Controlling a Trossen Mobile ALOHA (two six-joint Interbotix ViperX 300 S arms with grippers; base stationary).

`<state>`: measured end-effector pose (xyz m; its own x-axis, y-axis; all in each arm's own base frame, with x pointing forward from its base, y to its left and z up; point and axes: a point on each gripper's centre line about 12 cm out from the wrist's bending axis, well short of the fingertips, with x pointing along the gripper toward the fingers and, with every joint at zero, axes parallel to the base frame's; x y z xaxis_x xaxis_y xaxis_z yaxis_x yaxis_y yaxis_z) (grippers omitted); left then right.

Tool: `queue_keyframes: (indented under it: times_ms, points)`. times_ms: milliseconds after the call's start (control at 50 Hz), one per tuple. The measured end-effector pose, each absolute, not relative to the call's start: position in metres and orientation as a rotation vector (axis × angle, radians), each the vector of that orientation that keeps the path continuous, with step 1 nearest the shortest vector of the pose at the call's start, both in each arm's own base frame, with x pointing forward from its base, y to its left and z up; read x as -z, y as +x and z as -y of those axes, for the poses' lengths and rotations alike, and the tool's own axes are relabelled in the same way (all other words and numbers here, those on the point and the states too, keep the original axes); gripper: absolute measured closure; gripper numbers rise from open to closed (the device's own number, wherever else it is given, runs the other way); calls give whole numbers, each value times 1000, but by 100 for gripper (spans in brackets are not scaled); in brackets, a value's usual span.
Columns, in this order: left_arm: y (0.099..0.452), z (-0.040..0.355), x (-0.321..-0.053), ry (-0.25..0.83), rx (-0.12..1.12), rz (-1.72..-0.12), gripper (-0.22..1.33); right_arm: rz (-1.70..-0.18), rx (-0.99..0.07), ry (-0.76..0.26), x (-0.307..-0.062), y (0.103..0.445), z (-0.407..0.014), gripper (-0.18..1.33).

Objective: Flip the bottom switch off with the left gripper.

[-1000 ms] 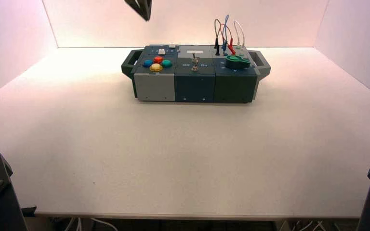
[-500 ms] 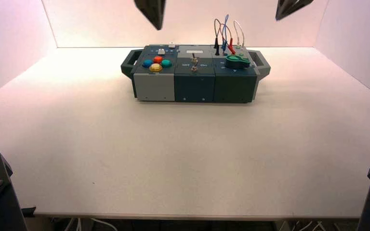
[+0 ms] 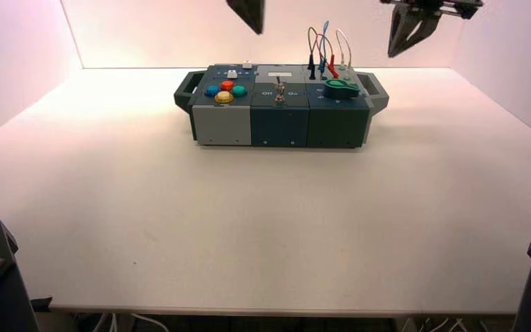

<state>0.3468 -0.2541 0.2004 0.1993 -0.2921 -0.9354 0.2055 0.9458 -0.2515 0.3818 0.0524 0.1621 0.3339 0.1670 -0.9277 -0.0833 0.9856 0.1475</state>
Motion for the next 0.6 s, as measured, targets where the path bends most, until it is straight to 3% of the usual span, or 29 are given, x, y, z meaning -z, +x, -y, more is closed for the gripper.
queue_keyframes:
  times_ms: [260, 600]
  points:
    - [333, 288, -166, -60, 345, -1391, 128, -1256, -160, 49, -138, 405, -49, 128]
    - [335, 290, -154, -36, 337, -1399, 128, -1300, -176, 27, -111, 421, -50, 129]
